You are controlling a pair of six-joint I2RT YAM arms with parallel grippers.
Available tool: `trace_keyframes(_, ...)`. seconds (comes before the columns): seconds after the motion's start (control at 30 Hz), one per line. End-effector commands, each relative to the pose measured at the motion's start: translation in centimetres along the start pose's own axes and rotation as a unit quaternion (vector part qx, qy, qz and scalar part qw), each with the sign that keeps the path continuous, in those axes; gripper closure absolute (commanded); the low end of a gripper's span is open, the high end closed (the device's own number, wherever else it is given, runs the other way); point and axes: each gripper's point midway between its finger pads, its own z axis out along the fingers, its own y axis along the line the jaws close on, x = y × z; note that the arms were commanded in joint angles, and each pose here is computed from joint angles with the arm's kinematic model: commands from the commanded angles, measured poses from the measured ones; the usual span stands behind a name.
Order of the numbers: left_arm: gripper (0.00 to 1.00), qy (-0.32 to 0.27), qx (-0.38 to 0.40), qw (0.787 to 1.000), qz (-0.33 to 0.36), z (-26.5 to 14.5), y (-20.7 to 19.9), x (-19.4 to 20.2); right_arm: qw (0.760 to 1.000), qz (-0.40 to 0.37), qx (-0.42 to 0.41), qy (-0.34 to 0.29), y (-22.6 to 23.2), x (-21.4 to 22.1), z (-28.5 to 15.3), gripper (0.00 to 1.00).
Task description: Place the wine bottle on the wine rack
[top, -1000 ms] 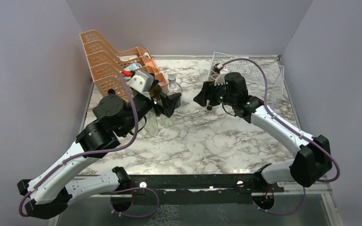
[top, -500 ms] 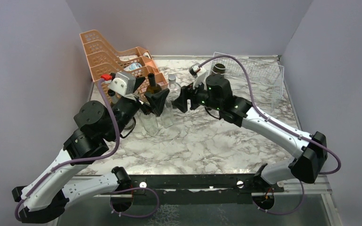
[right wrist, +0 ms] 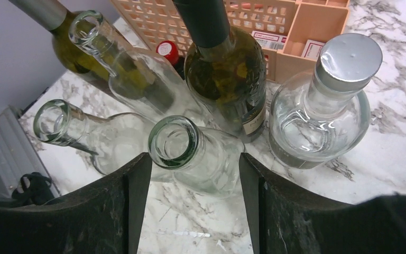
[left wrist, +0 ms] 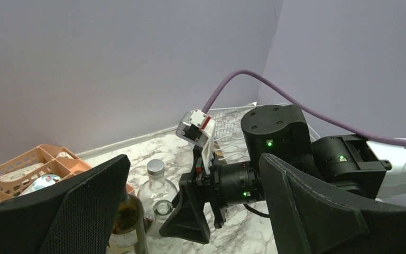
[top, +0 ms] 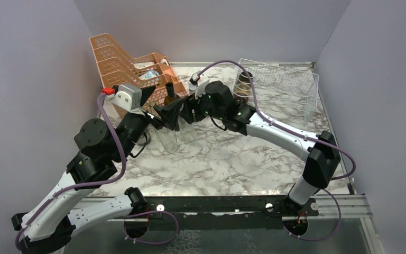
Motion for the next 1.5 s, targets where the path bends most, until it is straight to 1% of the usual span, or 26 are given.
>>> trace_keyframes(0.0,0.01,-0.001,-0.013,1.0,0.001,0.1,0.5,0.6,0.999,-0.043,0.01,-0.027,0.4,-1.7,0.9,0.37)
trace_keyframes(0.2,0.01,0.0,-0.018,1.0,0.001,0.1,0.6,0.7,0.996,-0.082,0.005,-0.036,1.2,-1.5,1.7,0.42)
trace_keyframes(0.33,0.01,-0.002,-0.02,1.0,0.0,0.0,0.7,0.6,0.995,-0.092,0.014,-0.046,1.1,-1.7,2.1,0.46)
trace_keyframes(0.47,0.01,-0.012,-0.022,1.0,-0.005,-0.4,0.9,-0.1,0.992,-0.106,0.028,-0.054,0.8,-1.6,2.6,0.54)
trace_keyframes(0.8,0.01,-0.014,-0.028,0.999,-0.007,-0.8,1.3,-0.3,0.99,-0.12,0.037,-0.06,0.5,-1.5,3.7,0.56)
trace_keyframes(0.83,0.01,-0.013,-0.028,0.999,-0.007,-0.8,1.3,-0.2,0.99,-0.12,0.04,-0.06,0.5,-1.5,3.7,0.58)
trace_keyframes(0.9,0.01,-0.014,-0.029,0.999,-0.007,-0.9,1.3,-0.2,0.99,-0.119,0.049,-0.065,0.3,-1.7,3.4,0.65)
trace_keyframes(1.03,0.01,-0.015,-0.036,0.999,-0.007,-1.1,1.7,-0.2,0.987,-0.117,0.071,-0.087,0.0,-2.8,2.0,0.8)
trace_keyframes(1.1,0.01,-0.019,-0.045,0.999,-0.008,-1.2,2.0,-0.2,0.985,-0.115,0.08,-0.1,-0.2,-3.3,1.0,0.85)
trace_keyframes(1.2,0.01,-0.02,-0.051,0.998,-0.007,-1.3,2.3,0.2,0.983,-0.112,0.088,-0.119,-0.4,-4.0,-0.9,0.88)
trace_keyframes(1.33,0.01,-0.008,-0.054,0.999,-0.003,-1.1,2.3,1.5,0.982,-0.102,0.097,-0.129,-0.8,-4.1,-3.7,0.91)
trace_keyframes(1.47,0.01,0.016,-0.048,0.999,0.015,-0.7,2.0,4.4,0.983,-0.079,0.107,-0.126,-1.5,-3.2,-6.9,0.94)
